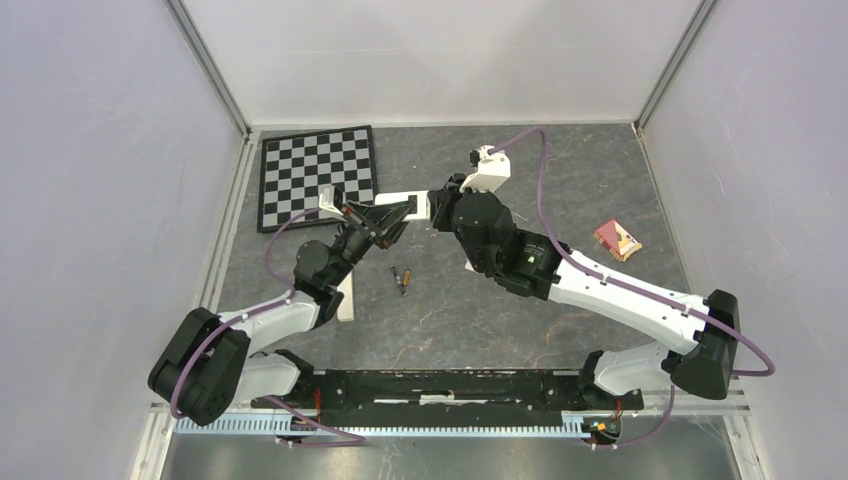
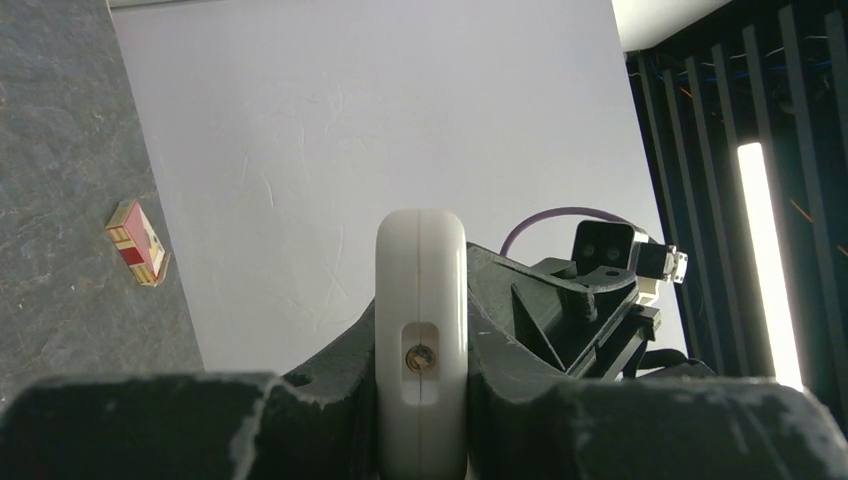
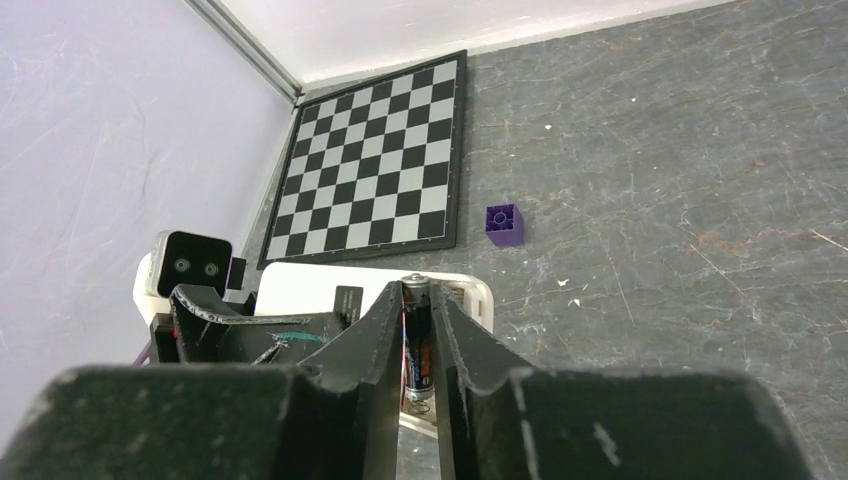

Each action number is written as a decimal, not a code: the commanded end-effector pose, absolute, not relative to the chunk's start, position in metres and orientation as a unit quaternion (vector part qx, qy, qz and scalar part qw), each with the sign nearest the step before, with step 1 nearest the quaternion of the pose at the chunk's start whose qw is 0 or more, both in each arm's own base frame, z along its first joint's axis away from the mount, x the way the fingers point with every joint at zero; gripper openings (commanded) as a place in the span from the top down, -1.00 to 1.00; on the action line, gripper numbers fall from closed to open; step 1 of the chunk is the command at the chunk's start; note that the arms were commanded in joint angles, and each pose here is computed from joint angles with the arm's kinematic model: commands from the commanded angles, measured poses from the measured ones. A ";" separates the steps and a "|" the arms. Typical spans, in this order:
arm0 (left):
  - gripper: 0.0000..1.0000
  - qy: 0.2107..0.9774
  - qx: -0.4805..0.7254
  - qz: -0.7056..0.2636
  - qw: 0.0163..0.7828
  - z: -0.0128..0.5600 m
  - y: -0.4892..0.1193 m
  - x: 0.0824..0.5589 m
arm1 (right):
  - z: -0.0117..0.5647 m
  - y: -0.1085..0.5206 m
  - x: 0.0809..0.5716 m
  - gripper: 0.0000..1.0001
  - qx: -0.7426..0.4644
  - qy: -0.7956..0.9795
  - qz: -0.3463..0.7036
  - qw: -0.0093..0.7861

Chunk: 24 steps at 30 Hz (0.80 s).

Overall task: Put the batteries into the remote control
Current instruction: Load the battery into the remote control.

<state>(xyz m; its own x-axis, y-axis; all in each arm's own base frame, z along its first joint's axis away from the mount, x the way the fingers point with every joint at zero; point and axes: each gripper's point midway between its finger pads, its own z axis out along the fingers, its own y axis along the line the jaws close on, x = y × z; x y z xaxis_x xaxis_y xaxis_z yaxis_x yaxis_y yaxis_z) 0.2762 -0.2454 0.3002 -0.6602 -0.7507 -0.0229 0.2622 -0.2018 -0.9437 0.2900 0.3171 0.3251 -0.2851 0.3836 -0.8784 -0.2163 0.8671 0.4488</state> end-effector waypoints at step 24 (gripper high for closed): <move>0.96 0.486 -0.243 -0.768 0.339 0.325 -0.234 0.269 | 0.345 0.317 0.291 0.42 0.059 0.749 0.252 0.610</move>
